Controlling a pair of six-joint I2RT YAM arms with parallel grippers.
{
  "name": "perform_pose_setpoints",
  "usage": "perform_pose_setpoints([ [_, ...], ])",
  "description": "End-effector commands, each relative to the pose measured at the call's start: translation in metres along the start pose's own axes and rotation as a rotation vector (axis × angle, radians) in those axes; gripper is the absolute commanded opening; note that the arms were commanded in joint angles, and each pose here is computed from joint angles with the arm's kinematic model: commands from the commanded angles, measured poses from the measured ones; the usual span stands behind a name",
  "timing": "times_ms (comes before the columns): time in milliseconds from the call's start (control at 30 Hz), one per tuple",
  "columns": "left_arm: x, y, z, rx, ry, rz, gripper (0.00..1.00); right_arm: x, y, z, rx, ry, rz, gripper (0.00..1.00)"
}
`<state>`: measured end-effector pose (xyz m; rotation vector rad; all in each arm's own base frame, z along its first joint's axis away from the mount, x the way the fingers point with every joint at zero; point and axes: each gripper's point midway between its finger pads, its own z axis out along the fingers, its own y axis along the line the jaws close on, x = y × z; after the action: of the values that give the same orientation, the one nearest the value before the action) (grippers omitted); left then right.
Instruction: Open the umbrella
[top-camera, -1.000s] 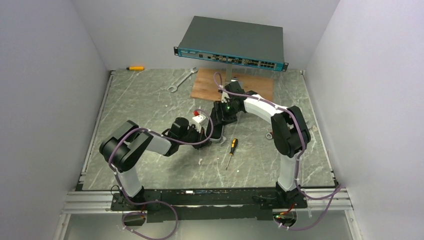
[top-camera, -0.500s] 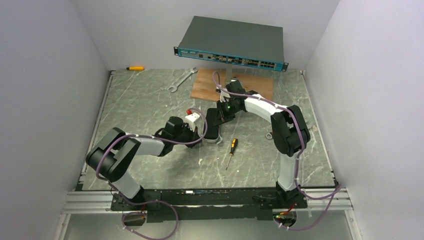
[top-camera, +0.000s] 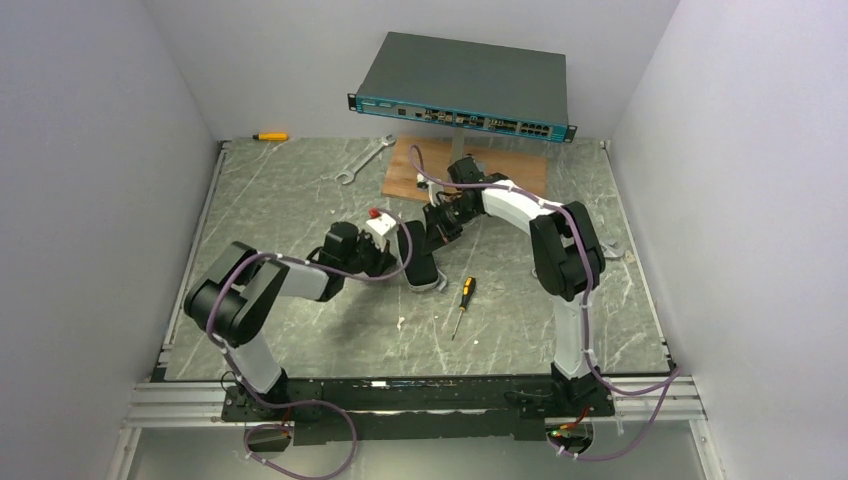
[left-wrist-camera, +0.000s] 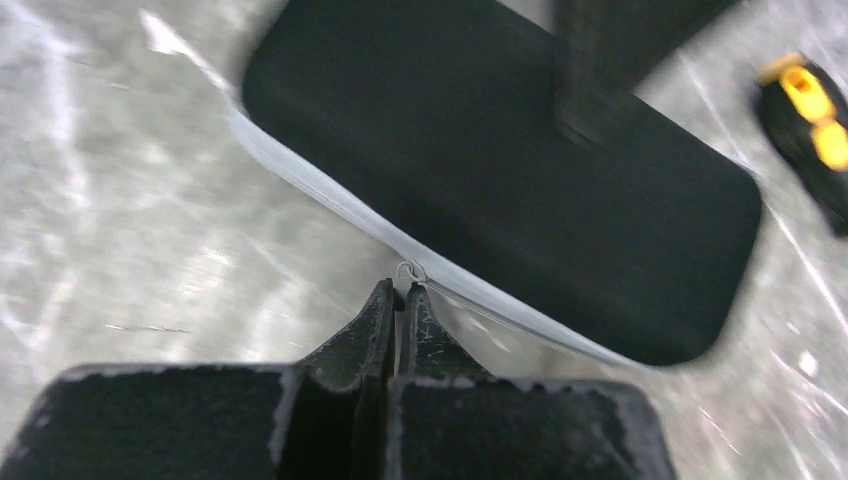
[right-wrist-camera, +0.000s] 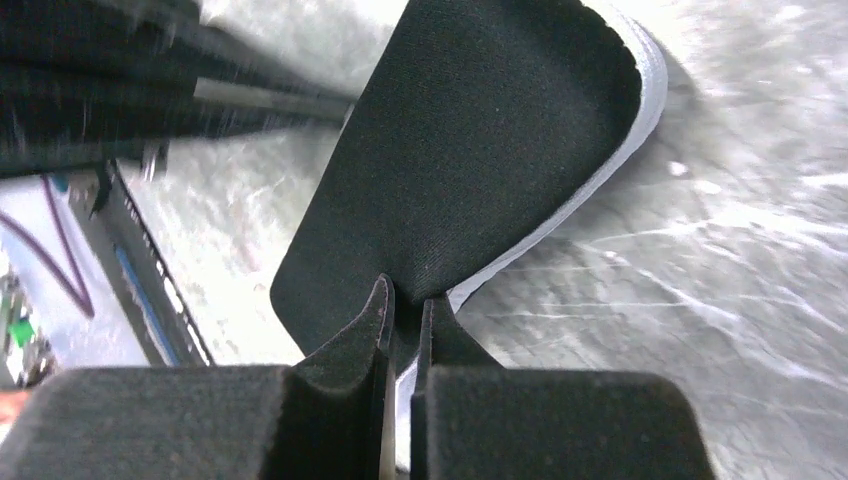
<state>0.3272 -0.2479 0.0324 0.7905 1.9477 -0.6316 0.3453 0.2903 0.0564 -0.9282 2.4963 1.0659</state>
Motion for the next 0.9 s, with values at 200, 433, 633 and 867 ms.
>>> perform_pose_setpoints([
  [200, -0.039, 0.021, -0.002, 0.045, -0.124, -0.201, 0.00, 0.000, -0.017, -0.017, -0.035, 0.022, -0.088, 0.61],
  [433, -0.022, -0.004, -0.011, 0.071, -0.083, -0.302, 0.00, -0.025, 0.000, -0.061, 0.172, -0.095, -0.145, 1.00],
  [633, -0.019, -0.004, -0.006, 0.040, -0.059, -0.395, 0.00, 0.019, 0.041, -0.057, 0.233, -0.043, -0.361, 1.00],
  [867, -0.020, -0.003, -0.001, 0.030, -0.058, -0.445, 0.00, 0.039, 0.060, -0.039, 0.324, -0.078, -0.426, 1.00],
])
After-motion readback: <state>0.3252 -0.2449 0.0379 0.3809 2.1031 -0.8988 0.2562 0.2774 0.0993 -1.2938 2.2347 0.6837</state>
